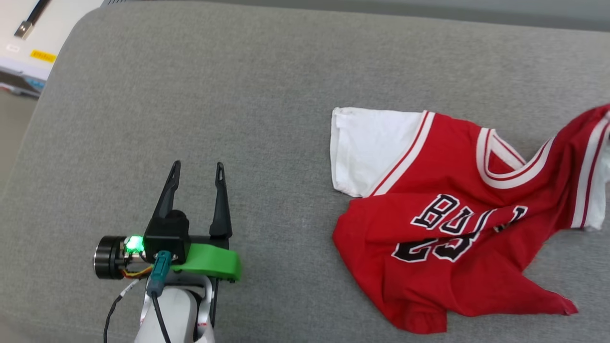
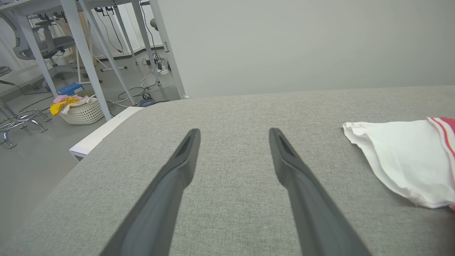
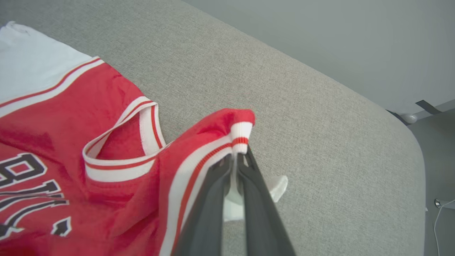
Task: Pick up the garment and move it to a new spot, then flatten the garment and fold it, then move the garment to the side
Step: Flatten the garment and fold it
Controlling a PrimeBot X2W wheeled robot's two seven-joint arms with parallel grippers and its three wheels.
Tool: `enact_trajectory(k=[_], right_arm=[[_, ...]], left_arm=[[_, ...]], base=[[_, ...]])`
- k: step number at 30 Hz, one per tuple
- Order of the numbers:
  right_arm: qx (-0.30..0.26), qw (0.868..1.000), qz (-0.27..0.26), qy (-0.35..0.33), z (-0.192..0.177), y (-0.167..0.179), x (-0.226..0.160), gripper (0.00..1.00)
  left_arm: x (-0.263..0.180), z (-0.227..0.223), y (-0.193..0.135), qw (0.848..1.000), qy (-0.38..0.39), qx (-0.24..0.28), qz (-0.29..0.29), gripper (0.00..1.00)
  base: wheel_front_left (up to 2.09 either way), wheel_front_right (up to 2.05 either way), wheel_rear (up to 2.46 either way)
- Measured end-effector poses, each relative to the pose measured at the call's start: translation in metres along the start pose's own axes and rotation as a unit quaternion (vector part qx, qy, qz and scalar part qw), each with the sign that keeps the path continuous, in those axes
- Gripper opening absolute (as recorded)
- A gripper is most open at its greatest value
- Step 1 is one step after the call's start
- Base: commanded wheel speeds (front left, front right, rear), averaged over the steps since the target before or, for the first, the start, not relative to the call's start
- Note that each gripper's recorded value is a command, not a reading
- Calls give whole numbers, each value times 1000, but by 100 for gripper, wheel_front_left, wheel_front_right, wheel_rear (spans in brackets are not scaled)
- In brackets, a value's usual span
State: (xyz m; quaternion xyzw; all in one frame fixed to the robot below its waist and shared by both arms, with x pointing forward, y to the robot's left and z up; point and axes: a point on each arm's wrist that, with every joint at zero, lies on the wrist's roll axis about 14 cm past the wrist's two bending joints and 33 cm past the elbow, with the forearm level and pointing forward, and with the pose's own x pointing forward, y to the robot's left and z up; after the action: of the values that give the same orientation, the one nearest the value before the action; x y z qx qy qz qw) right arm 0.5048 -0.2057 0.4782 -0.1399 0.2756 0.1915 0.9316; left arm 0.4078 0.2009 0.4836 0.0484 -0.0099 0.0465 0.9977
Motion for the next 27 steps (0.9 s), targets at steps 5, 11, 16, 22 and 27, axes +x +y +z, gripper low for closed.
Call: enact_trajectory(k=[5,11,16,22,27], right_arm=[[-5,999,31,31,-5,27,56,0],[-5,993,80,85,-37,72,102,0],[-12,991,88,103,-49,76,111,0],[-27,996,84,-6,-19,73,91,100],[-20,991,51,-121,18,53,61,100]], left_arm=[[7,-8,6,1000,10,5,11,100],[7,-22,15,999,30,11,24,100],[5,-25,18,999,35,12,30,100],[6,-9,17,1000,13,13,24,100],[0,1,21,1000,-1,19,19,100]], base=[[0,0,0],[0,0,0],[0,0,0],[0,0,0],[0,0,0]])
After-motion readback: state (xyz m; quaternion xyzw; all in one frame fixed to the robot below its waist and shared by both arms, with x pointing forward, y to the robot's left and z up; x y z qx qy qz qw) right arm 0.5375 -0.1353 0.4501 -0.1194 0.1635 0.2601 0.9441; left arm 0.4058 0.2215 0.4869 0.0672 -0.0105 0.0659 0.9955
